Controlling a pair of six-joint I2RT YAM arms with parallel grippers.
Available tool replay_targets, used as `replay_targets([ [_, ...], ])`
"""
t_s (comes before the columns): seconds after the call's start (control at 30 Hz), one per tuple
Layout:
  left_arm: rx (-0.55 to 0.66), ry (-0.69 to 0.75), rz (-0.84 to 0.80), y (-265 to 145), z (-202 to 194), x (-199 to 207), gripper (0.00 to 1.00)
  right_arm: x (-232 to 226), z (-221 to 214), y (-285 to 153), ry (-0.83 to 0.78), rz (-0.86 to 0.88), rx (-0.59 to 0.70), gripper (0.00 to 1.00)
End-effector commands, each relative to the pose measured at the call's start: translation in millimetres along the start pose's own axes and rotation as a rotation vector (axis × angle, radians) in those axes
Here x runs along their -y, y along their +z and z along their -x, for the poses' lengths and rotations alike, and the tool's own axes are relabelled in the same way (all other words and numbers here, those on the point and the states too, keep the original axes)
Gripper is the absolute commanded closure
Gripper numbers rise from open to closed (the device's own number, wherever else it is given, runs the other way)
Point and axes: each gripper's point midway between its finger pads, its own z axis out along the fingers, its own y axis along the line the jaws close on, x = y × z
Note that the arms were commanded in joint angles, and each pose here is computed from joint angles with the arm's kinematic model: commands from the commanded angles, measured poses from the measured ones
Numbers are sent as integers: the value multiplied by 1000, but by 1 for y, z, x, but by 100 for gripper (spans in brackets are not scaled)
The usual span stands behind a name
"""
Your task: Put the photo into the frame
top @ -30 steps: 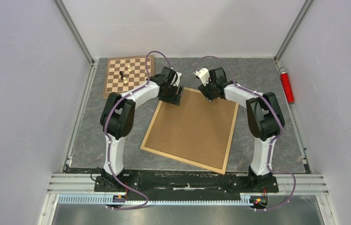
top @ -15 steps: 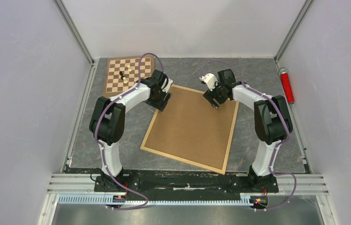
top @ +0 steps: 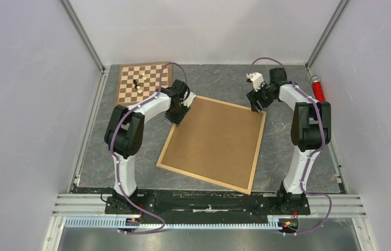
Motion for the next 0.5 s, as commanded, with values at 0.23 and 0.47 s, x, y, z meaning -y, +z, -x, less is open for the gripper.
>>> replay_targets([
  [0.23,-35,249,43,20,5,-21,98,4,-2,-2,79,149,82,29],
  [0.47,-17,369,70,29,20,-31,98,-14,-18,-1,133,236,95,29],
])
